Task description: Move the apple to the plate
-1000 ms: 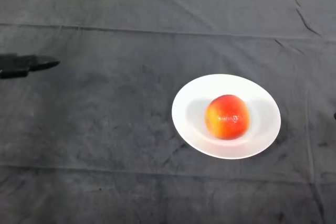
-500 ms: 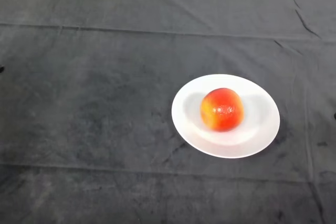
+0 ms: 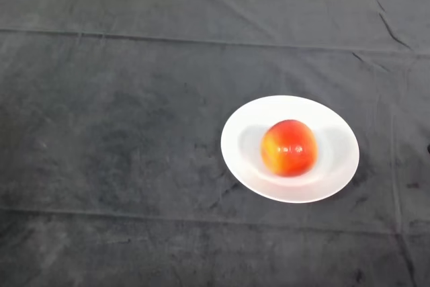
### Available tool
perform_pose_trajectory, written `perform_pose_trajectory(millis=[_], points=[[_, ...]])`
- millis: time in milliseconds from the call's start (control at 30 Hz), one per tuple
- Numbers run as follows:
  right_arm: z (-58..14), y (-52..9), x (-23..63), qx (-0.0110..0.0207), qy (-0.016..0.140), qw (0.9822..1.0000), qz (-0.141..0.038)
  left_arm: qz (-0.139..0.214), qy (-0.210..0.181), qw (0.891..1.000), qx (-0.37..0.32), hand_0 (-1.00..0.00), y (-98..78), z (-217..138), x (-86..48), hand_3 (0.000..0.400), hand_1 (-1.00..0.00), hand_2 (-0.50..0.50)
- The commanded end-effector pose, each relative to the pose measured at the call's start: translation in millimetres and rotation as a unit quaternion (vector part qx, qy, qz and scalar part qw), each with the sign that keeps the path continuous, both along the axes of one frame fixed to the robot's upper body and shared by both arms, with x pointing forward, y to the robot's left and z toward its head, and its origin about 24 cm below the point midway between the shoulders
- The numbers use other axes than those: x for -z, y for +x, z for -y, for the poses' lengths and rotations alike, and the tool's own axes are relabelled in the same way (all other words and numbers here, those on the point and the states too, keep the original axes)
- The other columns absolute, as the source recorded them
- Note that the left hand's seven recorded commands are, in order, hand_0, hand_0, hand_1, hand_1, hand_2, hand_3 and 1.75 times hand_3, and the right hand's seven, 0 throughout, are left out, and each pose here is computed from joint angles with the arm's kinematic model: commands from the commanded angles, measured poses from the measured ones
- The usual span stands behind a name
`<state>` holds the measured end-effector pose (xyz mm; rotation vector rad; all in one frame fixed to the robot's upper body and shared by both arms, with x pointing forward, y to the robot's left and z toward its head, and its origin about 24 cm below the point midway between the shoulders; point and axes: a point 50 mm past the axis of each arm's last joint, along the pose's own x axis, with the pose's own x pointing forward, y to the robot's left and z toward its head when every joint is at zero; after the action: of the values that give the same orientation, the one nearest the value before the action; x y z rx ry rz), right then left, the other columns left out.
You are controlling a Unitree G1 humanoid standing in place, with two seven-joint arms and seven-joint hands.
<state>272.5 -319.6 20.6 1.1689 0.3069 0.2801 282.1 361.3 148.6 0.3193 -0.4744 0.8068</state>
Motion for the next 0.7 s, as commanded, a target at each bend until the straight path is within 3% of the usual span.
perform_pose_trajectory(millis=[33, 700], points=[[8.3, -4.2, -2.2, 0.0118, -0.007, 0.9999, 0.002, 0.005, 0.024, 1.0, -0.014, 0.0, -8.6, -8.1, -8.7, 0.0, 0.0, 0.0], [8.3, -4.2, -2.2, 0.012, -0.007, 0.9999, 0.002, -0.002, 0.022, 1.0, -0.018, 0.0, -8.1, -10.6, -6.0, 0.0, 0.0, 0.0]])
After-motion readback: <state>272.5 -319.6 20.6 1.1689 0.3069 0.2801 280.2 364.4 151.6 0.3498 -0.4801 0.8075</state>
